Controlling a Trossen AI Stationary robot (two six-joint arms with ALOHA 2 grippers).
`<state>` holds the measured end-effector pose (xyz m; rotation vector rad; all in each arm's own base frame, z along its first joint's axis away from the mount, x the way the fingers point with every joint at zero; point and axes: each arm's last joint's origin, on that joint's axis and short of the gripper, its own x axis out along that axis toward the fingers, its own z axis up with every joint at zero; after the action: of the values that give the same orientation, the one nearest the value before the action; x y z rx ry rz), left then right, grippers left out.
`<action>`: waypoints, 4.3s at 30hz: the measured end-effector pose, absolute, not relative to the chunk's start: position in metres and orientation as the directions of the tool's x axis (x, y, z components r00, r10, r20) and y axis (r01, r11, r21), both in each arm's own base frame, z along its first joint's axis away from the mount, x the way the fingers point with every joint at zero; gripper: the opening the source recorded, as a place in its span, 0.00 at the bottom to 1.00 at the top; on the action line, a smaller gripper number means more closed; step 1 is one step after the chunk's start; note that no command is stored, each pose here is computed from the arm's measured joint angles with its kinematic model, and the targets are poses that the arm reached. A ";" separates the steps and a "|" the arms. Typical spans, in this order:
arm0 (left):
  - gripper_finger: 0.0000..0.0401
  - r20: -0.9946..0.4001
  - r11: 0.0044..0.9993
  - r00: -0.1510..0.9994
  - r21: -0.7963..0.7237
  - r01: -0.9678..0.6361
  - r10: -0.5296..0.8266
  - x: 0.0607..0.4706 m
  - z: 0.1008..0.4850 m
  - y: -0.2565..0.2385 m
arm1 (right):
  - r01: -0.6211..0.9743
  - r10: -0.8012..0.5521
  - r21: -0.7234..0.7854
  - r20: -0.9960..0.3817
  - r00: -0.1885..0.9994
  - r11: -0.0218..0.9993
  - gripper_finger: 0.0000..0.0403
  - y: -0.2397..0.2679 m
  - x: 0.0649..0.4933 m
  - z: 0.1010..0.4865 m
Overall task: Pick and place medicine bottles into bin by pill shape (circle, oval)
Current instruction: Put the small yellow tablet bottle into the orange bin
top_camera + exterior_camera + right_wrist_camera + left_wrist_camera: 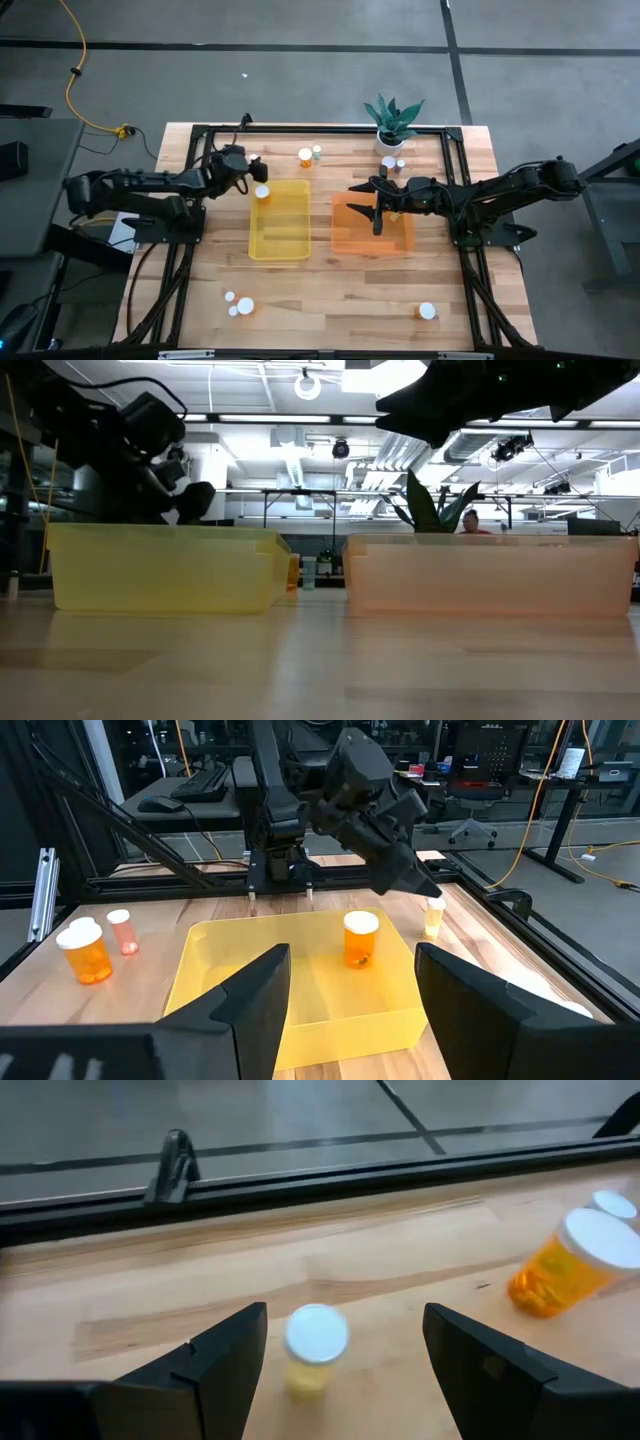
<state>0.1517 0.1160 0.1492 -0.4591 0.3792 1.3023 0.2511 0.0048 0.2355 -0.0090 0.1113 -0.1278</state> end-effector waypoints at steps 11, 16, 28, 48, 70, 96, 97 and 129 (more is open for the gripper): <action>0.64 -0.540 0.120 0.138 -0.069 -0.990 0.830 0.151 0.132 0.132 | 0.127 -0.128 -0.016 -0.110 0.986 0.992 0.52 0.005 0.251 0.236; 0.64 -0.539 0.147 0.168 -0.081 -0.986 0.825 0.155 0.126 0.138 | 0.127 -0.128 -0.016 -0.110 0.986 0.992 0.52 0.005 0.251 0.236; 0.64 -0.566 0.133 0.154 -0.078 -0.988 0.810 0.155 0.113 0.147 | 0.130 -0.128 0.010 -0.110 0.986 0.991 0.52 0.005 0.251 0.236; 0.33 -0.560 0.161 0.185 -0.092 -0.983 0.808 0.157 0.114 0.148 | 0.129 -0.128 0.008 -0.110 0.986 0.992 0.52 0.005 0.251 0.236; 0.26 -0.475 0.327 0.385 -0.203 -0.923 0.792 0.164 0.135 0.147 | 0.129 -0.127 0.008 -0.111 0.986 0.992 0.52 0.005 0.251 0.236; 0.25 -0.226 0.893 0.908 -0.206 -0.399 0.353 0.264 0.223 0.046 | 0.065 -0.068 0.032 0.106 0.992 0.997 0.52 0.007 0.251 0.257; 0.25 -0.238 0.901 0.911 -0.200 -0.384 0.336 0.273 0.222 0.045 | 0.053 -0.056 0.031 0.113 0.992 0.998 0.52 0.008 0.251 0.258; 0.25 -0.475 0.955 0.842 -0.015 -0.297 0.255 0.399 0.149 0.032 | 0.040 -0.044 0.036 0.119 0.992 0.999 0.52 0.008 0.251 0.258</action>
<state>0.3993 0.0316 0.1488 -0.0892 0.4887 0.2918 0.2514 0.0081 0.2581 0.0334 -0.1199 -0.0419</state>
